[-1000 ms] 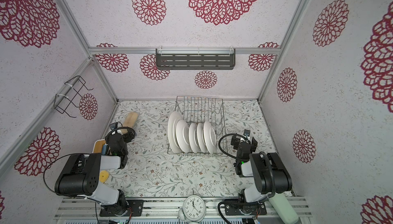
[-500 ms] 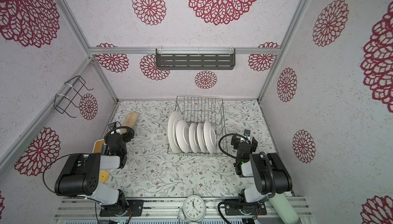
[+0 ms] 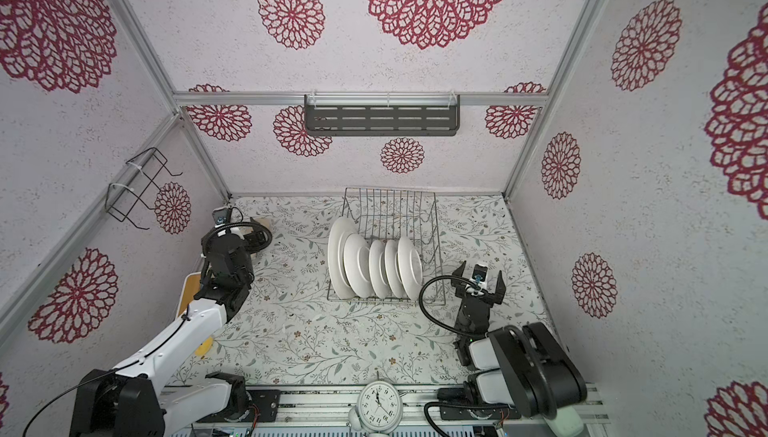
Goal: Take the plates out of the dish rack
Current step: 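Reach the right gripper across toward the front plate in the wire rack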
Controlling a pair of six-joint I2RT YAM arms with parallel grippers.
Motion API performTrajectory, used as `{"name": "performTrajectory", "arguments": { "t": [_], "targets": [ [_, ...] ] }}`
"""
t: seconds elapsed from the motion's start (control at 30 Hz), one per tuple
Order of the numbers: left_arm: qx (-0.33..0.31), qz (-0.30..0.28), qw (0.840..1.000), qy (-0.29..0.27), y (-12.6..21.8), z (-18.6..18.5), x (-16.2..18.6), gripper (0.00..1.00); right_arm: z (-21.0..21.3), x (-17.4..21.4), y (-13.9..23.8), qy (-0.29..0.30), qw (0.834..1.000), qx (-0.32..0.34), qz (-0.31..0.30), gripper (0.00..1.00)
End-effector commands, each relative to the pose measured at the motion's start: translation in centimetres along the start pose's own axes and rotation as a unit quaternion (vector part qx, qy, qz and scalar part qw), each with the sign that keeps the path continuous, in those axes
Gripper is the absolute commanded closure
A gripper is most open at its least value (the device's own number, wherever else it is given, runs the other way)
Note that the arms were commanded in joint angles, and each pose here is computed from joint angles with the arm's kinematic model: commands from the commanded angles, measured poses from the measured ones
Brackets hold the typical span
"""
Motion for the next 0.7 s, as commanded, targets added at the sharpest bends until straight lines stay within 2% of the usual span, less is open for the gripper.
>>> {"name": "performTrajectory", "arguments": {
  "t": [0.0, 0.17, 0.27, 0.43, 0.53, 0.67],
  "targets": [
    [0.013, 0.071, 0.997, -0.020, 1.2, -0.4, 1.2, 0.03, -0.3, -3.4, -0.3, 0.003, 0.999, 0.047, -0.017, 0.01],
    [0.045, 0.115, 0.992, 0.040, 2.9, -0.2, 1.4, 0.03, 0.1, -7.9, -0.1, -0.046, 0.998, 0.033, 0.020, 0.01],
    [0.053, 0.141, 0.986, 0.065, 3.7, 0.2, 1.8, 0.03, -0.3, -10.1, 0.0, -0.075, 0.990, 0.085, 0.081, 0.01],
    [0.100, 0.175, 0.974, 0.100, 5.1, 0.0, 2.4, 0.03, 0.7, -12.3, 0.6, -0.055, 0.969, 0.117, 0.211, 0.01],
    [0.125, 0.197, 0.966, 0.110, 5.6, -0.3, 3.0, 0.03, 2.6, -13.6, 1.8, -0.059, 0.961, 0.103, 0.250, 0.01],
    [0.132, 0.232, 0.954, 0.134, 6.2, -0.4, 4.3, 0.03, 6.3, -15.8, 3.1, -0.106, 0.954, 0.067, 0.271, 0.01]
  ]
}}
Point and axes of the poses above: each gripper's point midway between its finger pads, its own y axis back along the fingers, its own z axis along the line the jaws close on, x = y × z, the point moved 8 cm from there along y, back along the fingers, and after that the axes turned 11 degrees about -y, right-handed, at the moved point
